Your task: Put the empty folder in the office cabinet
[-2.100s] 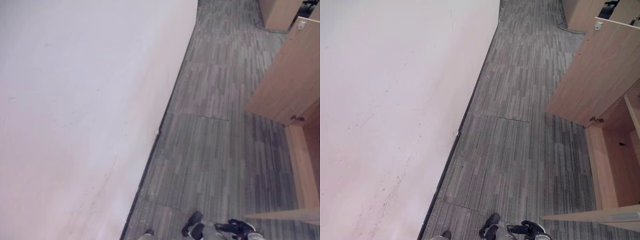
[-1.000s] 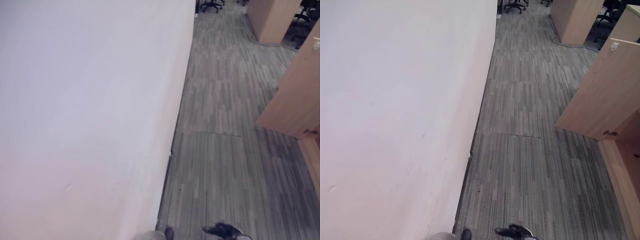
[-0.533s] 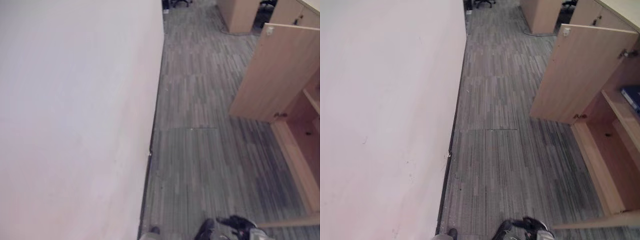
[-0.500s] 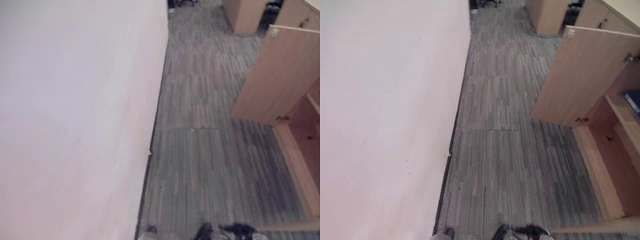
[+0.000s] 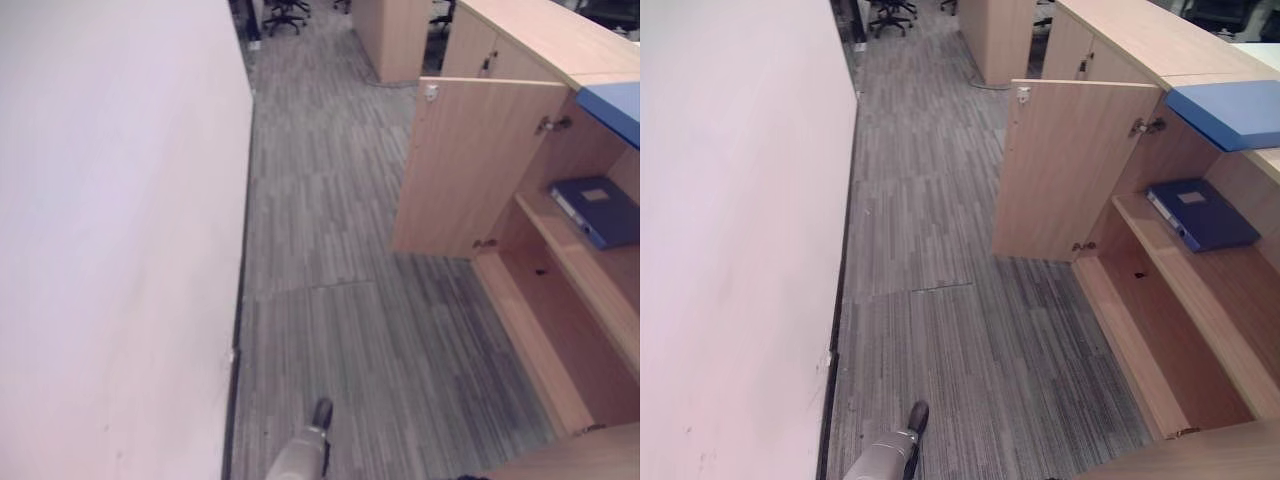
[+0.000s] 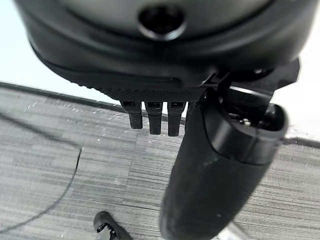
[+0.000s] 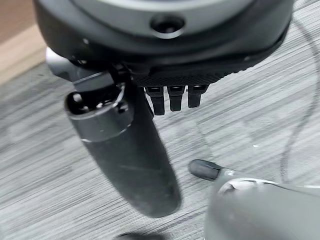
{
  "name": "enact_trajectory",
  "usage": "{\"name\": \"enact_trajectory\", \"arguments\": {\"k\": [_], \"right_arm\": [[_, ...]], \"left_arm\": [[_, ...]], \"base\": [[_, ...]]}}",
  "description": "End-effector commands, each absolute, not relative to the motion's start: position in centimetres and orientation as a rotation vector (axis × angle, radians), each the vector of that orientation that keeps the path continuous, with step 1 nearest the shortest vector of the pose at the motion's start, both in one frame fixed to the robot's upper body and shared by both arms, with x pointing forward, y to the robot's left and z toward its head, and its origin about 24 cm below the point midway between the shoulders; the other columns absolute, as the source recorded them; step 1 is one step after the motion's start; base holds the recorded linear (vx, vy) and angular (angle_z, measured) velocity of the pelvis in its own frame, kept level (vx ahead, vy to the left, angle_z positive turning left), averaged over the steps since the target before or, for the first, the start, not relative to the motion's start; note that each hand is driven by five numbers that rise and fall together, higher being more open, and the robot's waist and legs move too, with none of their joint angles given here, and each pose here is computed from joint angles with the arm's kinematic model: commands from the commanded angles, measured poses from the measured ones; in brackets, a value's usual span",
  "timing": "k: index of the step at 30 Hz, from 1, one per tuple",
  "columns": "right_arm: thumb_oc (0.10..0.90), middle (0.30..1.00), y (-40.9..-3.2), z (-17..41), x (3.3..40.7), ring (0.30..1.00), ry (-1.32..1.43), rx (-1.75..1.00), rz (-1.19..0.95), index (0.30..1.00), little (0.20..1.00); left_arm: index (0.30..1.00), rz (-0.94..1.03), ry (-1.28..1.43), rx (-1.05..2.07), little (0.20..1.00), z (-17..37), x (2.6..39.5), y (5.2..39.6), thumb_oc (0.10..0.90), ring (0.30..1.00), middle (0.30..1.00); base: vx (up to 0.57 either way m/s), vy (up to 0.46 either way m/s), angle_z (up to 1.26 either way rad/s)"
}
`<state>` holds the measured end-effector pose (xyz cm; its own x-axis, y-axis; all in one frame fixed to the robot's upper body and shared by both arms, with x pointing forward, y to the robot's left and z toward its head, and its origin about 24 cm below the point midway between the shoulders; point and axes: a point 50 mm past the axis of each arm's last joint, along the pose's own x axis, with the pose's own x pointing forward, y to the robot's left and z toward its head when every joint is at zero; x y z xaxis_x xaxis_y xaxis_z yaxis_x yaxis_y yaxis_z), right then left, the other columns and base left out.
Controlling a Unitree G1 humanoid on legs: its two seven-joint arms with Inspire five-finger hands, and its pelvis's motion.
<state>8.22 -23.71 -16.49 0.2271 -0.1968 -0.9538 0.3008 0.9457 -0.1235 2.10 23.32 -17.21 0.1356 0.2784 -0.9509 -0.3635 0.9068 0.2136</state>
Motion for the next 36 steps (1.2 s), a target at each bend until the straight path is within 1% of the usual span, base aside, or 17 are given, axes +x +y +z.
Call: {"name": "enact_trajectory", "arguments": {"k": [1, 4, 10, 14, 19, 23, 27, 31, 34, 36], "right_arm": [[0.800, 0.900, -25.7, -16.1, 7.4, 0.900, 1.291, 0.044, -0.377, 0.900, 0.900], [0.800, 0.900, -25.6, -16.3, 6.3, 0.900, 1.318, 0.051, -0.379, 0.900, 0.900], [0.800, 0.900, -24.8, -16.6, 6.1, 0.900, 1.343, 0.059, -0.350, 0.900, 0.900], [0.800, 0.900, -24.7, -16.4, 7.3, 0.900, 1.306, 0.054, -0.321, 0.900, 0.900], [0.800, 0.900, -23.9, -16.3, 8.8, 0.900, 1.255, 0.038, -0.262, 0.900, 0.900], [0.800, 0.900, -24.0, -15.6, 11.5, 0.900, 1.191, 0.018, -0.242, 0.900, 0.900], [0.800, 0.900, -23.7, -15.4, 12.4, 0.900, 1.174, 0.015, -0.236, 0.900, 0.900], [0.800, 0.900, -23.1, -15.6, 12.2, 0.900, 1.182, 0.023, -0.231, 0.900, 0.900], [0.800, 0.900, -23.0, -16.0, 11.1, 0.900, 1.212, 0.032, -0.246, 0.900, 0.900], [0.800, 0.900, -23.0, -16.1, 10.4, 0.900, 1.229, 0.031, -0.251, 0.900, 0.900]], "left_arm": [[0.900, 0.516, 1.377, -0.044, 0.900, -16.9, 0.7, 24.6, 0.800, 0.900, 0.900], [0.900, 0.510, 1.409, -0.048, 0.900, -17.1, -0.2, 24.2, 0.800, 0.900, 0.900], [0.900, 0.514, 1.371, -0.036, 0.900, -16.9, 1.1, 24.8, 0.800, 0.900, 0.900], [0.900, 0.496, 1.345, -0.016, 0.900, -16.8, 2.0, 25.1, 0.800, 0.900, 0.900], [0.900, 0.498, 1.339, 0.011, 0.900, -16.4, 2.0, 26.2, 0.800, 0.900, 0.900], [0.900, 0.499, 1.341, 0.002, 0.900, -16.5, 1.9, 26.1, 0.800, 0.900, 0.900], [0.900, 0.495, 1.355, -0.001, 0.900, -16.5, 1.7, 26.0, 0.800, 0.900, 0.900], [0.900, 0.504, 1.394, -0.001, 0.900, -16.5, 0.5, 26.4, 0.800, 0.900, 0.900], [0.900, 0.535, 1.455, -0.015, 0.900, -16.5, -1.8, 26.3, 0.800, 0.900, 0.900], [0.900, 0.555, 1.471, -0.026, 0.900, -16.4, -2.4, 26.3, 0.800, 0.900, 0.900]], "base": [[0.33, 0.149, -0.47], [0.29, 0.188, -0.58], [0.27, 0.282, -0.23], [0.25, 0.442, -0.09], [0.27, 0.298, -0.30], [0.19, 0.044, -0.14], [0.14, -0.027, -0.23], [0.13, -0.129, 0.17], [0.16, -0.105, -0.77], [0.20, -0.137, -0.59]]}}
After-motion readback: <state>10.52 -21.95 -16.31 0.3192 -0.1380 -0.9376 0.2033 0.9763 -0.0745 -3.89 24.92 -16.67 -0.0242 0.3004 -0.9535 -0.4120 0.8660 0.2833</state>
